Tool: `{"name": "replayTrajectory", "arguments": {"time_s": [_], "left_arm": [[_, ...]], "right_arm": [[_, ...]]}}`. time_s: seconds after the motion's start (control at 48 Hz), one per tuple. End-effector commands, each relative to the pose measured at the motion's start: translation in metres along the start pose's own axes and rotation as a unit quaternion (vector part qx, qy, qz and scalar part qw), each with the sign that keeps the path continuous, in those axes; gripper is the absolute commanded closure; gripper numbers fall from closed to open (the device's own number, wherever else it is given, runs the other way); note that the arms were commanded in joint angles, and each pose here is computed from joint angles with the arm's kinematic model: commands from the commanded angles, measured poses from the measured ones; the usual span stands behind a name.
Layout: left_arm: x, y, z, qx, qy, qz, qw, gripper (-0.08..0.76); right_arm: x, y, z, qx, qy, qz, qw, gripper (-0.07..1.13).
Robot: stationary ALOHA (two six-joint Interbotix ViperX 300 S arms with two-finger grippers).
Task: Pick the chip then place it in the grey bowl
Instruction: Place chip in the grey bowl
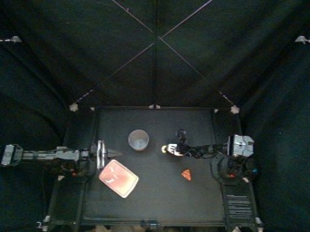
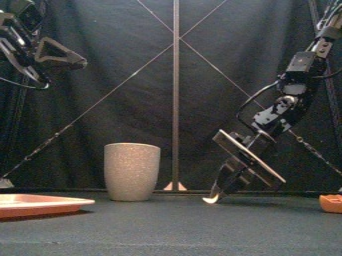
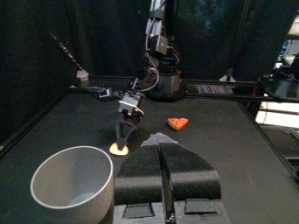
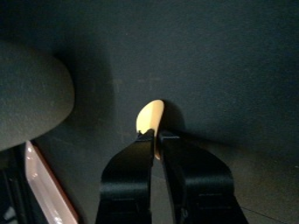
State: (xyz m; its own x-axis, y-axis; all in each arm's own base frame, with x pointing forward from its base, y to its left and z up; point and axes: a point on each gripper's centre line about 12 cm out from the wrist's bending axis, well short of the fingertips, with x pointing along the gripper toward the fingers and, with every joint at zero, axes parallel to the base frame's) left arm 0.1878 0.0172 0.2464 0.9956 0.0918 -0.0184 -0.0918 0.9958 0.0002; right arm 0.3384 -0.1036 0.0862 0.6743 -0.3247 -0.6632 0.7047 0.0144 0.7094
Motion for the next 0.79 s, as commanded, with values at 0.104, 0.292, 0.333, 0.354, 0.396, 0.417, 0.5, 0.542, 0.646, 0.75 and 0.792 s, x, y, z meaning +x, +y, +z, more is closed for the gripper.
{"name": "replayTrajectory", "arguments": {"time_s": [0.104, 0.292, 0.333, 0.354, 0.396, 0.417, 0.5, 0.542, 0.646, 0.75, 0.792], "left_arm": [[0.001, 0.001, 0.003, 0.002, 0.001, 0.002, 1.0, 0.674], [0.002, 0.002, 0.001, 0.007, 0.015, 0.005, 1.0, 0.674], [0.002, 0.002, 0.001, 0.007, 0.015, 0.005, 1.0, 0.674], [0.002, 0.002, 0.001, 0.007, 0.015, 0.005, 1.0, 0.674], [0.002, 0.002, 0.001, 0.007, 0.015, 0.005, 1.0, 0.674], [0.001, 0.002, 0.001, 0.007, 0.015, 0.005, 1.0, 0.674], [0.002, 0.003, 0.003, 0.007, 0.012, 0.007, 1.0, 0.674], [0.002, 0.003, 0.004, 0.007, 0.012, 0.007, 1.0, 0.674], [0.003, 0.004, 0.006, 0.007, 0.009, 0.01, 1.0, 0.674], [0.003, 0.005, 0.006, 0.006, 0.009, 0.013, 1.0, 0.674], [0.003, 0.005, 0.006, 0.004, 0.008, 0.013, 1.0, 0.674]], "right_arm": [[-0.028, 0.072, 0.002, -0.168, 0.002, 0.126, 0.978, 0.58], [-0.057, 0.125, 0.011, -0.404, -0.032, 0.22, 0.887, 0.58], [-0.059, 0.133, 0.017, -0.439, -0.043, 0.228, 0.868, 0.58], [-0.059, 0.136, 0.019, -0.456, -0.048, 0.231, 0.858, 0.58], [-0.061, 0.143, 0.022, -0.487, -0.056, 0.237, 0.839, 0.58], [-0.061, 0.145, 0.024, -0.502, -0.06, 0.238, 0.829, 0.58], [-0.051, 0.15, 0.026, -0.558, -0.062, 0.236, 0.793, 0.58], [-0.044, 0.152, 0.027, -0.573, -0.061, 0.234, 0.783, 0.58], [-0.024, 0.161, 0.03, -0.578, -0.062, 0.233, 0.779, 0.59], [-0.001, 0.166, 0.029, -0.564, -0.055, 0.228, 0.791, 0.58], [0.005, 0.167, 0.028, -0.556, -0.053, 0.228, 0.798, 0.58]]}}
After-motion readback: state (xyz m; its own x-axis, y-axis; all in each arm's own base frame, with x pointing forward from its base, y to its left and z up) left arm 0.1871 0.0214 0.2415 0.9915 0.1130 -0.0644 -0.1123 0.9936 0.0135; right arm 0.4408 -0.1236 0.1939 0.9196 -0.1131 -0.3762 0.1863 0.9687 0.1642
